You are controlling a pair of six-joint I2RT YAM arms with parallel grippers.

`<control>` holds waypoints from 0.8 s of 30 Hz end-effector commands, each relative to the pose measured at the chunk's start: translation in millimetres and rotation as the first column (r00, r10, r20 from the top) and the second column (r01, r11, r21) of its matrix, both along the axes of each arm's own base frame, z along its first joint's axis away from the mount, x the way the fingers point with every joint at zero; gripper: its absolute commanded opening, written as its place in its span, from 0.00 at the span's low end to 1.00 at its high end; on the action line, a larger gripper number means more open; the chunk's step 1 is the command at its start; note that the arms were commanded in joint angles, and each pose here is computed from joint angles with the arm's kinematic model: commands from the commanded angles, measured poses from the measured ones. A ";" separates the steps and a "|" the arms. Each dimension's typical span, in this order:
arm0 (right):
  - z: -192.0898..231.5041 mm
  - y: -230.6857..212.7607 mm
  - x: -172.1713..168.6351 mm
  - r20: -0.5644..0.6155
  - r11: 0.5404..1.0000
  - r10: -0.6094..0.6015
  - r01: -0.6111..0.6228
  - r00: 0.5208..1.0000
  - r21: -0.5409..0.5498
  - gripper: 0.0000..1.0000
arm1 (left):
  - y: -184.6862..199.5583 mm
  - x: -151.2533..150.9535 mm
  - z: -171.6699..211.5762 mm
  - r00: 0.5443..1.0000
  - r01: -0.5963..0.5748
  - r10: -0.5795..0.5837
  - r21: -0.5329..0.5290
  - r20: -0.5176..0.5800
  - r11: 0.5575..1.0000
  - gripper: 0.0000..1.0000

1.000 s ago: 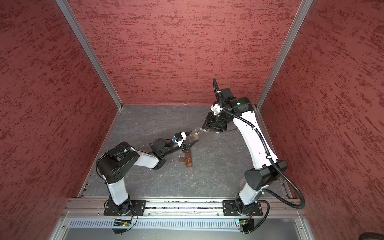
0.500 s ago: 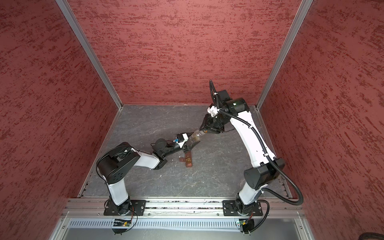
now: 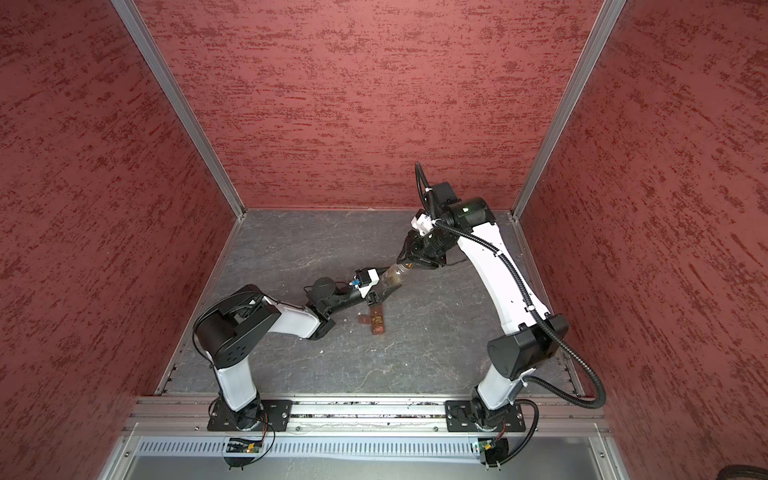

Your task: Sort the pills into containers

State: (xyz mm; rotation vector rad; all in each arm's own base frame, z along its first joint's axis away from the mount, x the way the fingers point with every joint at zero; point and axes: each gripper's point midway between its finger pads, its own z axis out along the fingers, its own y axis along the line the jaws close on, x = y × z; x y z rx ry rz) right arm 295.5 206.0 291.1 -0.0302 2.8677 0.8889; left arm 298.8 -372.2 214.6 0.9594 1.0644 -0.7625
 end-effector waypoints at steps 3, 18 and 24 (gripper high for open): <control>0.9 -1.4 -7.0 0.010 0.999 0.028 -0.028 1.000 -0.021 0.42 | 4.5 -0.8 16.7 0.999 -0.007 0.009 -0.034 0.045 0.999 0.00; -2.4 -2.2 -1.8 0.007 0.999 0.018 -0.018 1.000 -0.040 0.42 | 6.1 -4.2 20.4 0.998 -0.002 0.004 -0.036 0.056 0.999 0.00; -6.3 -3.5 6.6 0.017 0.998 0.002 -0.001 1.000 -0.061 0.43 | 8.9 -6.9 22.1 0.998 -0.005 0.007 -0.038 0.061 0.999 0.00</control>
